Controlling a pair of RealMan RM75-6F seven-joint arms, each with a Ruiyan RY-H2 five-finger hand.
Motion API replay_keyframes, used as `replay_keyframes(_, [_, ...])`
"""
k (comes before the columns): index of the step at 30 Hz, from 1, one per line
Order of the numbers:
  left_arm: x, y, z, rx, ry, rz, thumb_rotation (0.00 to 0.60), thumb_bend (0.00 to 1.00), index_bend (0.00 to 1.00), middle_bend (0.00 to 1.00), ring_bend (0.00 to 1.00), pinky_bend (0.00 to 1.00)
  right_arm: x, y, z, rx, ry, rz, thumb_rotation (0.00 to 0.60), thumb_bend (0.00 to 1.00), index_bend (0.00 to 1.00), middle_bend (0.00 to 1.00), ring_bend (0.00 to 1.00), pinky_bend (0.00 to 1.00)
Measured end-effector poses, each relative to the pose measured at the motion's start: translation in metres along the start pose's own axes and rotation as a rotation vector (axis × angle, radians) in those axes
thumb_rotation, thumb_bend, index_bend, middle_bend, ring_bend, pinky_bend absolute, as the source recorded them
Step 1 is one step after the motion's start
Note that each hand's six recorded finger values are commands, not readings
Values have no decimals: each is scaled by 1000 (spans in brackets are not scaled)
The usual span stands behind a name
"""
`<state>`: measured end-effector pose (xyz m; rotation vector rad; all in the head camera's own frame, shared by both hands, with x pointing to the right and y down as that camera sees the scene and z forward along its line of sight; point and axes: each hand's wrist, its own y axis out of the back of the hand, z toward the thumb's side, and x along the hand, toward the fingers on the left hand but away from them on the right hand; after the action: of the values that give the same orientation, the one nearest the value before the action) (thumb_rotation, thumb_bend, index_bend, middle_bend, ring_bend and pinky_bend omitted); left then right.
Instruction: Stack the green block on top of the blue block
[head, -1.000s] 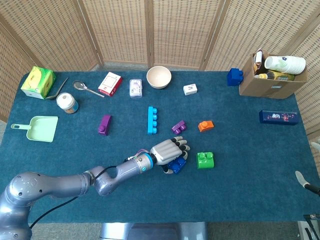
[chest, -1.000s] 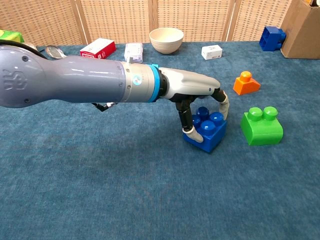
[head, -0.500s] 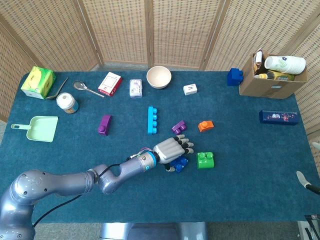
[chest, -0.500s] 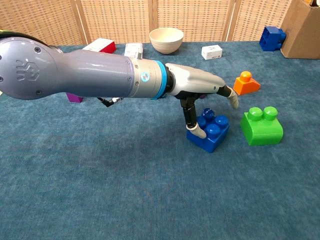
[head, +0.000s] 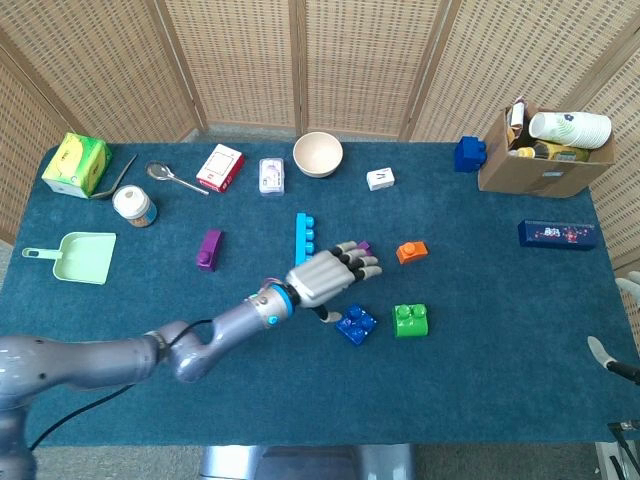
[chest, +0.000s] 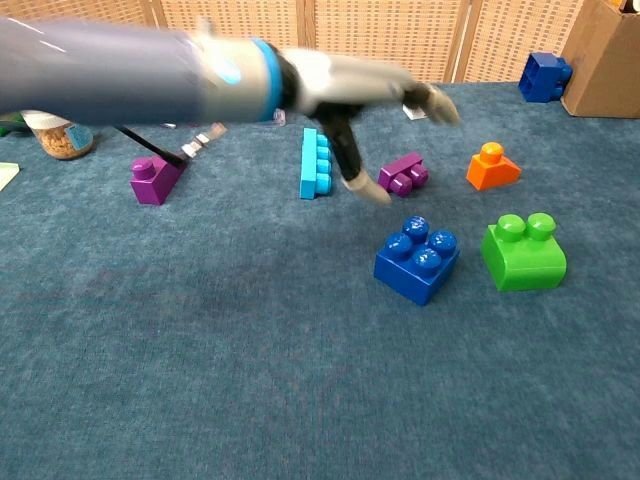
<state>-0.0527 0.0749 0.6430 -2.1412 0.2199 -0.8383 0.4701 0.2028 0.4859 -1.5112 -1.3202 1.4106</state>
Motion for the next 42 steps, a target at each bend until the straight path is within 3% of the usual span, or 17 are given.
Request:
replay_keyframes(10, [-103,35,-63,-31,157,154,539,306,139,49,0,0,-24,-15,13,21,53,63,512,241,163,140,15,187])
replay_keyframes(14, [-167,44,-92,-10,268,219,542,306,159,56,0,0,-37,-29,26,41,89,106,499,240,161,136,7,186])
replay_keyframes(20, [-254,47,-120,19,423,279,543,306,168,66,0,0,-50,-46,40,80,115,168,492,240,157,125,0,187])
replay_keyframes(26, [-310,49,-133,16,535,340,541,306,182,76,0,0,-57,-60,52,116,137,215,489,228,155,122,0,187])
replay_keyframes(33, [-353,48,-140,-4,614,387,544,306,205,89,0,0,-61,-81,67,138,173,291,488,206,153,118,0,187])
replay_keyframes(42, [-348,36,-142,-44,591,362,539,306,212,89,0,0,-58,-120,89,155,225,395,483,183,144,115,0,186])
